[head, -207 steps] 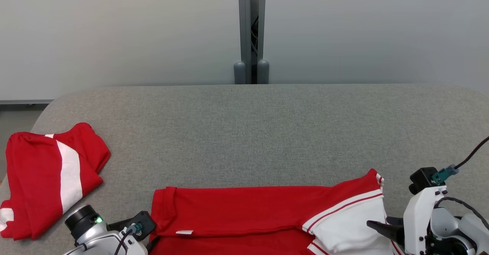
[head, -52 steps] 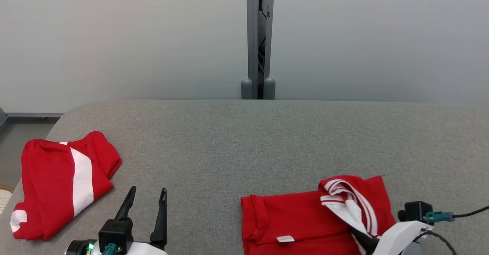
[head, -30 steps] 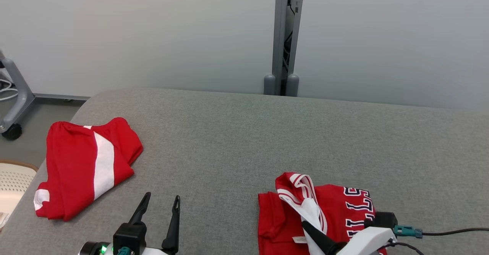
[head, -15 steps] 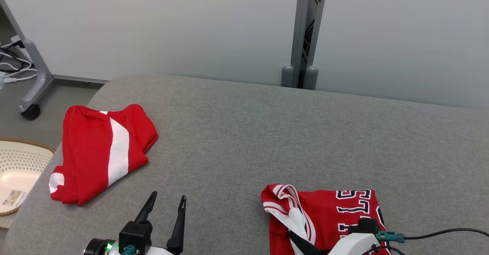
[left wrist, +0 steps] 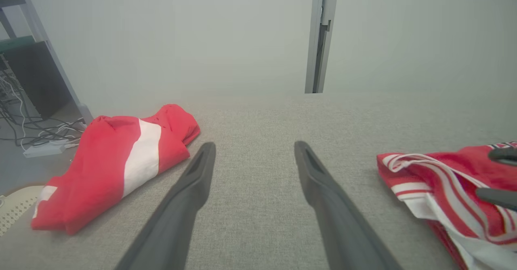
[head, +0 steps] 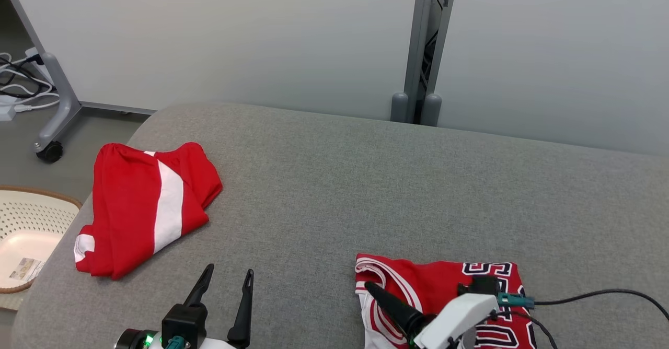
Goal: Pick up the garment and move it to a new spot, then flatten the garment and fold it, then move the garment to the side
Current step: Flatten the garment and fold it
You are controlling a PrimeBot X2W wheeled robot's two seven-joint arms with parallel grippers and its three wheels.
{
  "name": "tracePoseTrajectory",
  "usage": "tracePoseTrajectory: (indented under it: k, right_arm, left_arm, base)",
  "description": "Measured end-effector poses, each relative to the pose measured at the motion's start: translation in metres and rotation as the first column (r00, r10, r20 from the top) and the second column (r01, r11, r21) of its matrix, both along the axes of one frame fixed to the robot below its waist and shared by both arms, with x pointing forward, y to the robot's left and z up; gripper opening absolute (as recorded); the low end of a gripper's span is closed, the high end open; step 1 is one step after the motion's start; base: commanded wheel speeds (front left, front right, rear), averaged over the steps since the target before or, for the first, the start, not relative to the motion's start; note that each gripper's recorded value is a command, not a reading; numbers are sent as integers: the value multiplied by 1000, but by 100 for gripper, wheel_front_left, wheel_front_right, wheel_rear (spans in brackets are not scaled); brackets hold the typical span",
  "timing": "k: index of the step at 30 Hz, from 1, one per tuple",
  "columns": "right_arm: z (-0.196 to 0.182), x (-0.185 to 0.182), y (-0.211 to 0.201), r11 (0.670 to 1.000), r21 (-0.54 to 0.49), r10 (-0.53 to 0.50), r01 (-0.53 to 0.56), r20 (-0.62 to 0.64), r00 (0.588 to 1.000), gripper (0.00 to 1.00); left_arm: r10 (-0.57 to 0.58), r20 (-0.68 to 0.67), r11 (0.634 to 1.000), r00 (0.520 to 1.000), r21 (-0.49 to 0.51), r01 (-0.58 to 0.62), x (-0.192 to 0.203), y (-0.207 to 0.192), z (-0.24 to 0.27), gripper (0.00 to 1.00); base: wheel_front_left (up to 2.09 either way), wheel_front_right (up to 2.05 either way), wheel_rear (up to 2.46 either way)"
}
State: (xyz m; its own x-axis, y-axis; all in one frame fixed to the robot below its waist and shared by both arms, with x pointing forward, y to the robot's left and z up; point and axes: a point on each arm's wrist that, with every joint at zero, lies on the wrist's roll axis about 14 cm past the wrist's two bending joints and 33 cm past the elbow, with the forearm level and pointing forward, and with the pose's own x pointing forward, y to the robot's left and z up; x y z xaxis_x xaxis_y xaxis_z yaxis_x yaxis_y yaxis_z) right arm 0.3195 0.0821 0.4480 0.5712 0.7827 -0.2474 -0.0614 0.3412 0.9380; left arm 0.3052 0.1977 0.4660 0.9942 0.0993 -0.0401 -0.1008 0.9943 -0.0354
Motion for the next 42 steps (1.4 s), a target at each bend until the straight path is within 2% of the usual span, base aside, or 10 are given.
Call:
tracePoseTrajectory:
  k: [5,8,13,16,21,25,28,35,38,42]
  right_arm:
    - [42,9,13,996,89,3,-11,84,996,100]
    - [61,28,-1,997,68,-49,37,192,980,100]
    - [81,75,-66,969,-60,-189,241,451,872,100]
    - [86,100,-120,899,-193,-192,393,633,750,100]
    - [92,118,-184,764,-341,-97,547,778,621,100]
    - [117,123,-227,650,-342,-56,679,869,491,100]
    - [97,106,-236,587,-396,-3,707,871,490,100]
    - [76,75,-258,483,-409,-40,774,873,486,100]
    - [56,60,-258,459,-457,-36,762,847,530,100]
    - [48,54,-261,453,-454,-90,767,833,546,100]
  left_arm:
    - [-2,16,1000,1000,-1,2,0,-1,4,100]
    - [-6,25,1000,1000,0,6,1,-2,7,100]
    - [-14,41,1000,999,2,14,3,-4,12,100]
    - [-21,54,1000,998,3,21,6,-5,16,100]
    - [-37,73,999,997,6,37,12,-9,23,100]
    - [-46,86,999,995,6,46,19,-13,27,100]
    - [-61,93,998,994,8,61,24,-17,30,100]
    - [-70,106,998,992,11,69,30,-21,35,100]
    - [-77,102,997,992,11,77,30,-24,34,100]
    - [-84,97,996,992,11,83,31,-26,32,100]
  base:
    - [0,0,0]
    - [0,0,0]
    - [0,0,0]
    - [0,0,0]
    - [0,0,0]
    - [0,0,0]
    - [0,0,0]
    - [0,0,0]
    - [0,0,0]
    - [0,0,0]
